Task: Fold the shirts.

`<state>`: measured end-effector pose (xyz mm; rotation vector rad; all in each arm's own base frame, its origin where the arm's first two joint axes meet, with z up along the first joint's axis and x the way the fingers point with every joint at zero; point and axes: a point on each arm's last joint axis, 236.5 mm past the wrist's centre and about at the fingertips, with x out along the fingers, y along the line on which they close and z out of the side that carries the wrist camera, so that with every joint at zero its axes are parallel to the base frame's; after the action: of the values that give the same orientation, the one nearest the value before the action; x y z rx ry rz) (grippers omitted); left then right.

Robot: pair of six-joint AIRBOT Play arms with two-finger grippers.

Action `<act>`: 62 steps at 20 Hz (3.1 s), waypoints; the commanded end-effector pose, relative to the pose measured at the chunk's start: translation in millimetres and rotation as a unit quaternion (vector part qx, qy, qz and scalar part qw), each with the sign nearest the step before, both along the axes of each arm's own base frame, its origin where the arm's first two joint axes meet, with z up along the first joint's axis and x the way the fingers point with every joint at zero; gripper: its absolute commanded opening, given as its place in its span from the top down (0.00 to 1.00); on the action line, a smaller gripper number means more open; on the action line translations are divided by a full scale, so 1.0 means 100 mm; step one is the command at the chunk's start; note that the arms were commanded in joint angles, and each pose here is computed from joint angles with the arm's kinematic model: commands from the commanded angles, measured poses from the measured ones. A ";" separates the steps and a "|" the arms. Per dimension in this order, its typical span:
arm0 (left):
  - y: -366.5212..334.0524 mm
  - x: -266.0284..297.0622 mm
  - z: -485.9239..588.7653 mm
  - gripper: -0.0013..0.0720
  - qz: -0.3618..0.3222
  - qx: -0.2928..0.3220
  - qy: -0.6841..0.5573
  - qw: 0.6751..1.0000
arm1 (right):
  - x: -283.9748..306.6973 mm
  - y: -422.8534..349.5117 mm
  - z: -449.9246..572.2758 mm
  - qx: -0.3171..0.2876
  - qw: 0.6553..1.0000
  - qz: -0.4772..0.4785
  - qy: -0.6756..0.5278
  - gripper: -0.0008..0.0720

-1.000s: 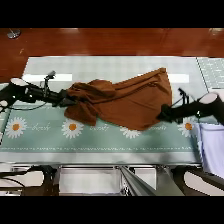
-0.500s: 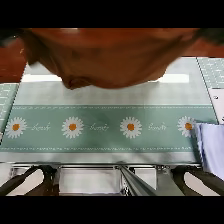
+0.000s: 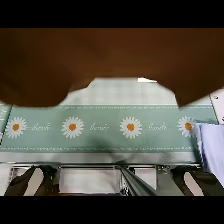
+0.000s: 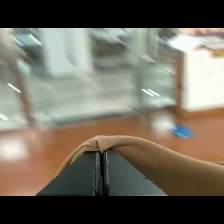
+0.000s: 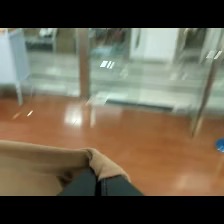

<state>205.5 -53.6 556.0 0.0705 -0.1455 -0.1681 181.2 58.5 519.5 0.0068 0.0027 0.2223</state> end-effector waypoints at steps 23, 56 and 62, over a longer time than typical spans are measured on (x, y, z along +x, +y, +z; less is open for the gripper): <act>-0.07 2.91 -3.79 0.94 -0.031 -0.151 0.371 0.916 | 3.04 -0.46 -3.89 0.099 0.894 -0.037 0.436 0.96; 0.35 0.47 -6.55 0.03 0.014 -0.495 0.615 0.613 | 1.20 -0.48 -5.52 0.328 0.729 -0.015 0.601 0.14; -0.08 0.50 -6.61 0.58 -0.033 -0.433 0.649 0.624 | 1.25 -0.64 -5.47 0.339 0.731 -0.036 0.591 0.14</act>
<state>252.7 -45.1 -104.2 -1.0814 1.2502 -0.1209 303.0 4.9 -30.0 0.8821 1.2398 0.1275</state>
